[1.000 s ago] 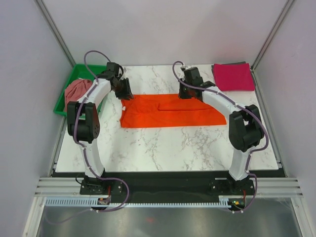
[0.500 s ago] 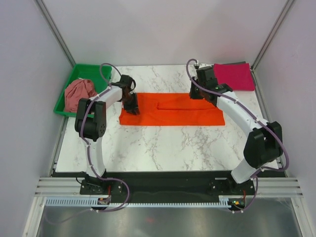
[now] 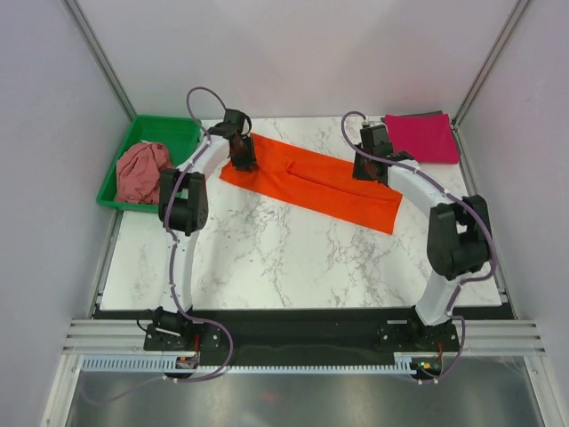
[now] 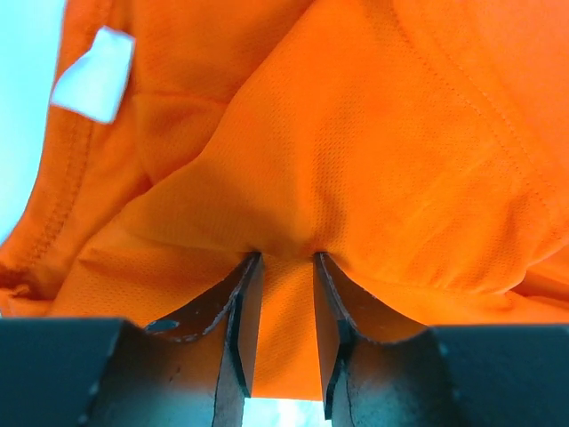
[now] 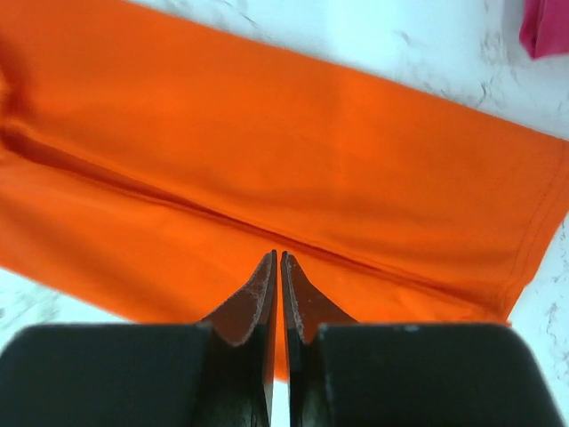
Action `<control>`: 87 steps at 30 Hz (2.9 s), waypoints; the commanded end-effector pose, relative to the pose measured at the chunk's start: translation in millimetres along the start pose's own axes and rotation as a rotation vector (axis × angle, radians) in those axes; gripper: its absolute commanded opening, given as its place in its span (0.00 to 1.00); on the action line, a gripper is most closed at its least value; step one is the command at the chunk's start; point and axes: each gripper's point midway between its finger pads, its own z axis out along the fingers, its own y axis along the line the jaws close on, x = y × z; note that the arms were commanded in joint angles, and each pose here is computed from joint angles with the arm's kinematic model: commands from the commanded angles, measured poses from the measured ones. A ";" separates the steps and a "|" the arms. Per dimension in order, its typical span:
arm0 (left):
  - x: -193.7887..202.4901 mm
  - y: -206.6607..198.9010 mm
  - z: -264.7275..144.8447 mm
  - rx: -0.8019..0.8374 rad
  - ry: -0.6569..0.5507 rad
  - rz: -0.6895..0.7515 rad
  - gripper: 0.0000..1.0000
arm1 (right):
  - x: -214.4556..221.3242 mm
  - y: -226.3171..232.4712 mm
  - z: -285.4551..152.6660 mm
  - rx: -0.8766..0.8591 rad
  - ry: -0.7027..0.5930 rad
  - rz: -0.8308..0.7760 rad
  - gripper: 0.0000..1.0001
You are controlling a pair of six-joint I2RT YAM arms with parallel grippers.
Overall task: Fold and stack the t-shirts
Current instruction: Fold the tshirt
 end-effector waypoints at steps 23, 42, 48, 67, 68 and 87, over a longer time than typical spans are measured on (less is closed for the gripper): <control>-26.7 -47.6 -120.4 0.280 -0.113 0.030 0.53 | 109.7 -63.9 34.6 0.159 0.226 0.067 0.10; 41.6 -37.7 -101.9 0.291 -0.010 -0.091 0.49 | 76.3 -4.6 -86.3 0.047 0.034 0.260 0.17; 15.4 -56.9 -49.6 0.349 -0.009 -0.124 0.43 | 33.3 17.5 -109.4 -0.069 -0.061 0.241 0.17; -70.3 -49.7 40.3 0.309 -0.178 -0.108 0.43 | 3.0 31.7 -103.0 -0.130 -0.155 0.197 0.16; -72.9 -46.9 45.1 0.317 -0.178 -0.114 0.43 | 1.0 32.3 -100.6 -0.130 -0.163 0.192 0.17; 31.4 -180.1 -179.1 0.592 -0.182 0.154 0.37 | -12.3 28.0 -169.0 -0.200 -0.217 0.160 0.17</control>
